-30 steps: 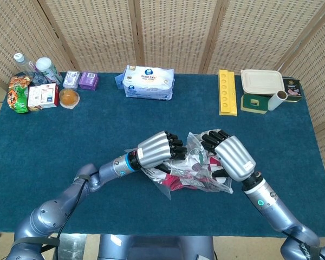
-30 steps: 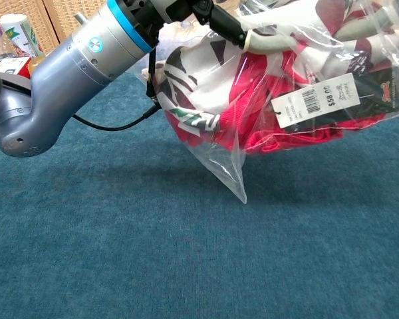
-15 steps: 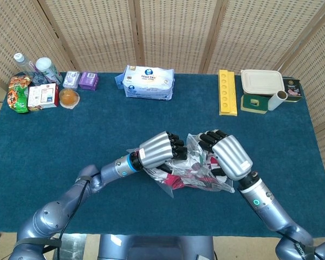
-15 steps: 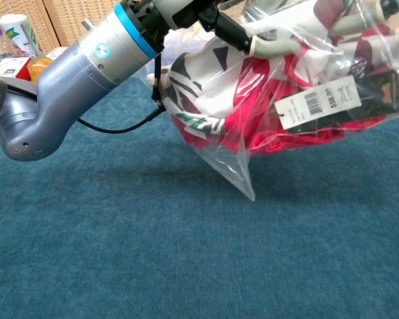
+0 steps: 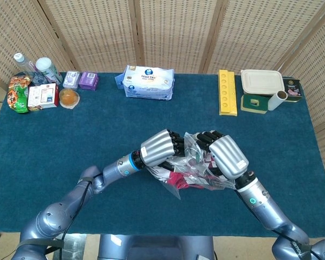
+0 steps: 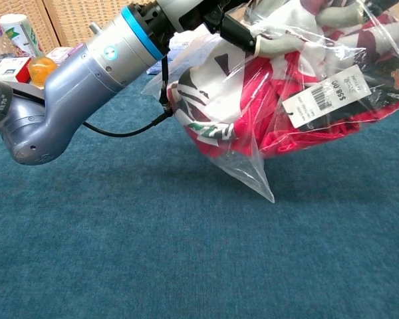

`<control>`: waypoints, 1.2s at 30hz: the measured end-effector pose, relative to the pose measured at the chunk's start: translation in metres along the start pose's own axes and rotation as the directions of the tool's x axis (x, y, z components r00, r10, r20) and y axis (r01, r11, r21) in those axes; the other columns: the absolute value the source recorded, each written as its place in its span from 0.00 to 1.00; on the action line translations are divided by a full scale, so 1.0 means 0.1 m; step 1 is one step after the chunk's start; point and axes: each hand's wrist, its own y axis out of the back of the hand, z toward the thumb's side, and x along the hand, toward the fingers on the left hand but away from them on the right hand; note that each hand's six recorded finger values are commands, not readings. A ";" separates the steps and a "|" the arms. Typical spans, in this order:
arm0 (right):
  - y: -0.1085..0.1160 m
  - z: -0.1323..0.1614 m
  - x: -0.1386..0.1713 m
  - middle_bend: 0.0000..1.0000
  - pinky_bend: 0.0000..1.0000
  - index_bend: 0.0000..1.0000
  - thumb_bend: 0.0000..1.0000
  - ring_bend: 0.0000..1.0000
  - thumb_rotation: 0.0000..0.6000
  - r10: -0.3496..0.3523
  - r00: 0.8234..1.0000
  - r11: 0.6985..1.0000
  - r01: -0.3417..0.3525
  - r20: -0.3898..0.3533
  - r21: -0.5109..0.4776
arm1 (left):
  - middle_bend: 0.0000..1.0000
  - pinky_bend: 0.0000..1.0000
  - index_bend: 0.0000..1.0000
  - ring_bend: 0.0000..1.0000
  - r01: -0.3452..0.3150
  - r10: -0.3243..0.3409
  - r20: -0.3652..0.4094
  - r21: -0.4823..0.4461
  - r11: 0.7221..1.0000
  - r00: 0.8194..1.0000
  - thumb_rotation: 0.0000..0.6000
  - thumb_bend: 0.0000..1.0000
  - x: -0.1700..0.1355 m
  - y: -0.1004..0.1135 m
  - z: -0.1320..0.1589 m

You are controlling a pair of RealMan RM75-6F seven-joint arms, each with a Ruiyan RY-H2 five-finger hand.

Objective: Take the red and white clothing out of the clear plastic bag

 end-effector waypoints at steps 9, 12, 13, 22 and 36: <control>-0.02 -0.01 -0.03 0.38 0.38 0.62 0.41 0.44 1.00 0.003 1.000 1.000 -0.003 0.007 -0.003 | 0.73 0.84 0.83 0.73 0.016 -0.016 -0.016 -0.013 1.000 1.000 1.00 0.21 -0.03 -0.03 -0.03; -0.03 -0.03 -0.04 0.39 0.38 0.63 0.41 0.44 1.00 0.003 1.000 1.000 -0.003 0.021 -0.003 | 0.71 0.82 0.80 0.71 0.026 -0.027 -0.024 -0.019 0.999 0.999 1.00 0.20 -0.06 -0.06 -0.04; -0.03 -0.04 -0.04 0.39 0.39 0.63 0.41 0.44 1.00 0.003 1.000 1.000 -0.003 0.026 -0.004 | 0.70 0.81 0.76 0.70 0.029 -0.030 -0.026 -0.020 0.999 0.999 1.00 0.19 -0.06 -0.06 -0.04; -0.13 -0.13 -0.01 0.39 0.39 0.64 0.41 0.44 1.00 0.057 0.996 0.998 -0.056 0.068 -0.018 | 0.55 0.75 0.37 0.58 0.074 -0.078 -0.069 -0.061 0.995 0.995 1.00 0.11 -0.20 -0.05 -0.13; -0.32 -0.28 -0.01 0.39 0.38 0.65 0.41 0.44 1.00 0.117 0.989 0.993 -0.119 0.094 0.021 | 0.18 0.48 0.01 0.19 0.212 -0.218 -0.193 -0.052 0.976 0.957 1.00 0.05 -0.56 0.04 -0.29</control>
